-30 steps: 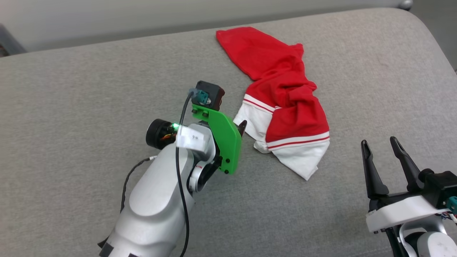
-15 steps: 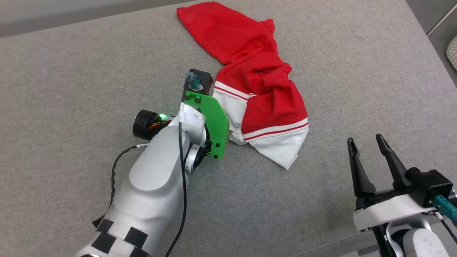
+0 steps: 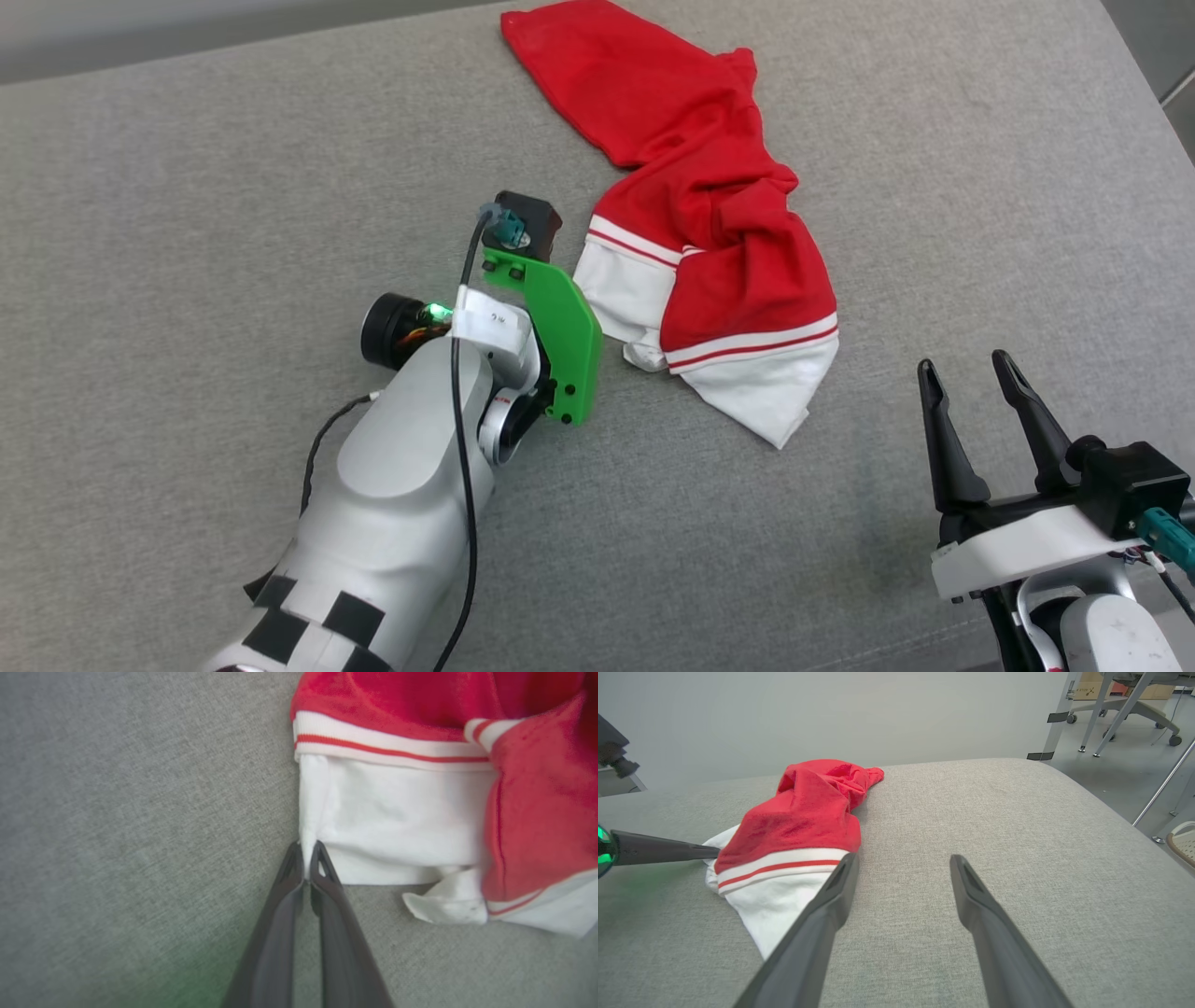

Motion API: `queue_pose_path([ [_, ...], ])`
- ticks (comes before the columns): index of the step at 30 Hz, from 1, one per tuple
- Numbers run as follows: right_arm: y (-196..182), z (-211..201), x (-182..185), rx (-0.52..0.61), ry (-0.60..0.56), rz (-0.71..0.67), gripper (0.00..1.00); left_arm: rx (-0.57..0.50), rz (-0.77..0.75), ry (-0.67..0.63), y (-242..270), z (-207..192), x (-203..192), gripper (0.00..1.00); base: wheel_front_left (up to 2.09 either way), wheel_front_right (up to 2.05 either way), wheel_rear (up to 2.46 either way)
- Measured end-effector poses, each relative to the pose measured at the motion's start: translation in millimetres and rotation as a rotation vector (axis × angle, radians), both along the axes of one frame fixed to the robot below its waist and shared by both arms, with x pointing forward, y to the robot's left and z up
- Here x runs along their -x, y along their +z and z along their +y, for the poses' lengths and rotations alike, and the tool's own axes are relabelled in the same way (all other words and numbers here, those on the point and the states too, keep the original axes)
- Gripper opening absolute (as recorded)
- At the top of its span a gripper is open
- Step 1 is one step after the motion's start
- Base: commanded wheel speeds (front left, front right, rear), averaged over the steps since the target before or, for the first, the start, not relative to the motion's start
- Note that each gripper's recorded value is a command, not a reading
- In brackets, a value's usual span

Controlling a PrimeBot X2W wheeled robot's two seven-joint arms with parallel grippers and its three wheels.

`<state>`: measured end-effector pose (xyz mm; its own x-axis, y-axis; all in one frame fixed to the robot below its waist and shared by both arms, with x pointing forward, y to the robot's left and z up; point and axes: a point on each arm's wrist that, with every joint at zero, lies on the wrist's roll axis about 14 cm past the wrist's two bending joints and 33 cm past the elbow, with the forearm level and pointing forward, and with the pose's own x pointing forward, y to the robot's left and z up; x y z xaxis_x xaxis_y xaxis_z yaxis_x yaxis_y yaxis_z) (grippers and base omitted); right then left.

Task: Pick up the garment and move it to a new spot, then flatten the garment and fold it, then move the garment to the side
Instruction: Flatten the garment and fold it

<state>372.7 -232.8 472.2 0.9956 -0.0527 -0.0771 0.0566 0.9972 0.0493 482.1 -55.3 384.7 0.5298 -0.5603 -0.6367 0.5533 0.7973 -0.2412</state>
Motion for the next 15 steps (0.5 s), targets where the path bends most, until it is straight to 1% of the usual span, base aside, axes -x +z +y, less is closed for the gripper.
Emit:
queue_pose_path([
  [5, 9.8, 6.3, -2.8, -0.002, 0.026, -0.028, 1.00, 0.044, -0.018, 0.059, 8.8, 16.0, 7.5, 0.00, 0.00, 0.00, 0.00],
  [8, 15.4, 11.9, -3.0, -0.005, 0.047, -0.041, 1.00, 0.057, -0.061, 0.095, 18.3, 35.6, 9.5, 0.00, 0.00, 0.00, 0.00],
  [13, 26.0, 25.3, -3.6, -0.017, 0.087, -0.070, 1.00, -0.003, -0.147, 0.153, 31.8, 96.4, 16.5, 0.00, 0.00, 0.00, 0.00],
  [15, 26.9, 30.7, -3.2, -0.023, 0.103, -0.073, 1.00, -0.009, -0.170, 0.180, 40.5, 116.8, 21.1, 0.00, 0.00, 0.00, 0.00],
])
